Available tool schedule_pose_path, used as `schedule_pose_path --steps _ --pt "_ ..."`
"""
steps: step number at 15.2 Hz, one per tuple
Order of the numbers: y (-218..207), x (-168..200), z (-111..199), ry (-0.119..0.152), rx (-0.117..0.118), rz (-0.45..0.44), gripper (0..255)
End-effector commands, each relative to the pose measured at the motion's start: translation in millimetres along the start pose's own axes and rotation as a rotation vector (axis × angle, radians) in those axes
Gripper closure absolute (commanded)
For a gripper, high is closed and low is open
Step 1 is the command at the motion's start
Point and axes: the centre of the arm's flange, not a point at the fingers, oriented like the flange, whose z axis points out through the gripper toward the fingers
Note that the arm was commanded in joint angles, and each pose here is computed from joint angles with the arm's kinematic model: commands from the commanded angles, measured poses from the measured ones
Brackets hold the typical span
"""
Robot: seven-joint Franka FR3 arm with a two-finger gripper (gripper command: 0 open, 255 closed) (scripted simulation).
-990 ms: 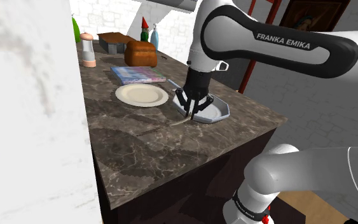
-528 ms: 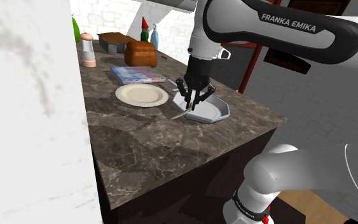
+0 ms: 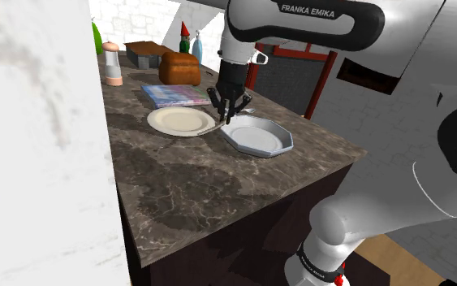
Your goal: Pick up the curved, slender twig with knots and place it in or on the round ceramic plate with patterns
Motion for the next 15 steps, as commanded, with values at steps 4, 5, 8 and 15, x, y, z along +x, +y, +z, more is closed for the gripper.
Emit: schedule_pose_path --steps 4,5,8,15 --pt "-57 42 -1 -0.001 0.001 0.000 255" --pt "-68 50 -1 -0.001 0.001 0.000 255" --pt "-99 75 -3 -0.001 0.001 0.000 255" --pt "-159 122 0 -0.001 0.001 0.000 255"
